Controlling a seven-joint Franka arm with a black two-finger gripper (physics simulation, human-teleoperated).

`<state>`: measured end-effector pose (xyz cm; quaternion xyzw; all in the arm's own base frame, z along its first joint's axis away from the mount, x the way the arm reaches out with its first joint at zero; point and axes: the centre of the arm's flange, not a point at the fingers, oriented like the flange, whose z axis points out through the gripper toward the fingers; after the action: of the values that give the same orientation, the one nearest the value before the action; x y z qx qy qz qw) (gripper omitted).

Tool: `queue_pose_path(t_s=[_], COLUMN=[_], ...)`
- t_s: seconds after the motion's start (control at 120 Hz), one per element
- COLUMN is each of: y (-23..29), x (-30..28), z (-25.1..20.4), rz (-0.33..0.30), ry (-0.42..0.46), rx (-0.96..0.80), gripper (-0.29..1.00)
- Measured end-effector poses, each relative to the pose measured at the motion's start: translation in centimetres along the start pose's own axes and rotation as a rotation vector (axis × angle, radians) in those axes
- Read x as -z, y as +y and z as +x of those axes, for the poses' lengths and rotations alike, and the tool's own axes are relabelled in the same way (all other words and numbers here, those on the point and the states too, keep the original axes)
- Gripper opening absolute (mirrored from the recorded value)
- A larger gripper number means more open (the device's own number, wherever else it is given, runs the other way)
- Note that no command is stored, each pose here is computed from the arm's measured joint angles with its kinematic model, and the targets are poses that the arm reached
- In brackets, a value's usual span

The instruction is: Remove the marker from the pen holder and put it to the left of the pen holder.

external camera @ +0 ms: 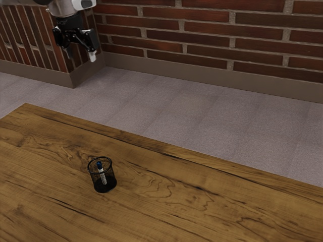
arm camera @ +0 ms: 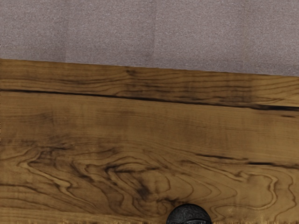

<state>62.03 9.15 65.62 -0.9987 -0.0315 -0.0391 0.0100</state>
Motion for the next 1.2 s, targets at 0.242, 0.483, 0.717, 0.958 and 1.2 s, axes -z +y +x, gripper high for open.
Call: queue_pose_path(t_s=[0.242, 0.483, 0.717, 0.958, 1.2], y=[7.9, 18.3, 19.1, 15.2, 14.4], x=[-0.7, -17.5, -26.9, -30.1, -30.2], z=[1.1, 4.5, -3.8, -9.4, -13.2], rz=[0.014, -0.017, 0.136, 0.173, 0.202], ry=[0.011, -0.144, -0.216, -0.285, -0.271], rx=[-0.167, -0.34, -0.461, -0.473, -0.531], gripper=[0.7, 0.7, 0.7, 0.7, 0.7])
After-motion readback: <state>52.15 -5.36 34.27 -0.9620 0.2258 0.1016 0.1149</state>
